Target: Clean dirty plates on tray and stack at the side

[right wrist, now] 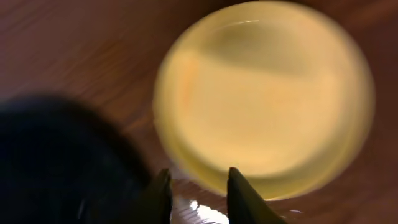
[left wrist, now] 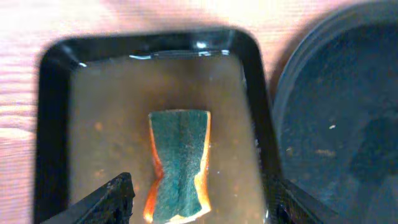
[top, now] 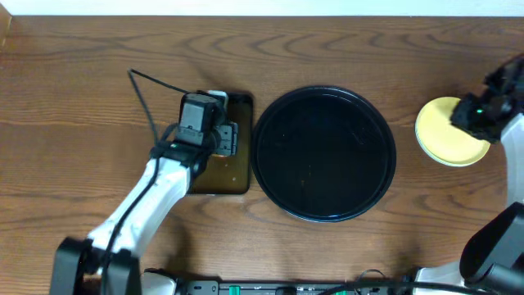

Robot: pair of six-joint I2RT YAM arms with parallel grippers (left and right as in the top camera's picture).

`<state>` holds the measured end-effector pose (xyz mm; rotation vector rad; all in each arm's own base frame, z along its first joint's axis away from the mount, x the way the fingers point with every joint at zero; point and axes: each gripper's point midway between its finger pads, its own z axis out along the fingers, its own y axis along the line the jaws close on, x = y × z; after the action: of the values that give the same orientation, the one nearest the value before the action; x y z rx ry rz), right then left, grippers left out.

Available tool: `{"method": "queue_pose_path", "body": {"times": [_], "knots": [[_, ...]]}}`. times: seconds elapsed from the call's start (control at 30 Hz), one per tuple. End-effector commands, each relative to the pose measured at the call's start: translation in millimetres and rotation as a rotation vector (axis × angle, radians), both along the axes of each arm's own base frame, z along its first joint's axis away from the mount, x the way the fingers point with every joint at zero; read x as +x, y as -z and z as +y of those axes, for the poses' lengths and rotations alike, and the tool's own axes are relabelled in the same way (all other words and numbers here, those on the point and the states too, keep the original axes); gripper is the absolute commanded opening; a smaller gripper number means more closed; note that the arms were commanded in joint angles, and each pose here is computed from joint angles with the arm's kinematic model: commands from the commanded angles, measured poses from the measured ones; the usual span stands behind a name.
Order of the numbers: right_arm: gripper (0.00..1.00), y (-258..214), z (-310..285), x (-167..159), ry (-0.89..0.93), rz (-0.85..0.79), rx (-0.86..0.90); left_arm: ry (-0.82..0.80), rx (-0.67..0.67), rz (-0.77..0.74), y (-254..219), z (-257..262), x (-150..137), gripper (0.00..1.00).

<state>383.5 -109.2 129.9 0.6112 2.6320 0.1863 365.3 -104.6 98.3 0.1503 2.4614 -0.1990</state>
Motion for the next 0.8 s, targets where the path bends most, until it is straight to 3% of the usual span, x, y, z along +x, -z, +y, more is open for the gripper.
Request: {"method": "queue_pose_path", "body": {"times": [0.0,0.03,0.13,0.2,0.23,0.53,0.67,0.77], "knots": [[0.33,-3,62,11,-0.282,-0.043,0.067,-0.095,-0.004,-0.001,-8,14,-3,0.71],[0.36,-3,72,11,-0.328,-0.045,0.062,-0.130,-0.011,0.015,-5,19,-5,0.71],[0.56,-1,101,9,-0.457,-0.031,0.027,-0.248,-0.053,0.092,7,34,-13,0.73],[0.91,2,111,5,-0.497,-0.003,-0.001,-0.304,-0.075,0.138,12,43,-19,0.74],[0.99,4,116,3,-0.509,0.013,-0.012,-0.326,-0.073,0.163,14,49,-24,0.74],[0.99,16,130,-32,-0.481,0.153,0.019,-0.346,-0.020,0.252,2,65,-66,0.81],[0.99,19,126,-47,-0.440,0.111,-0.044,-0.305,-0.015,0.192,-14,66,-78,0.84],[0.99,13,131,-61,-0.430,-0.012,-0.085,-0.304,-0.031,0.144,-21,69,-91,0.84]]}}
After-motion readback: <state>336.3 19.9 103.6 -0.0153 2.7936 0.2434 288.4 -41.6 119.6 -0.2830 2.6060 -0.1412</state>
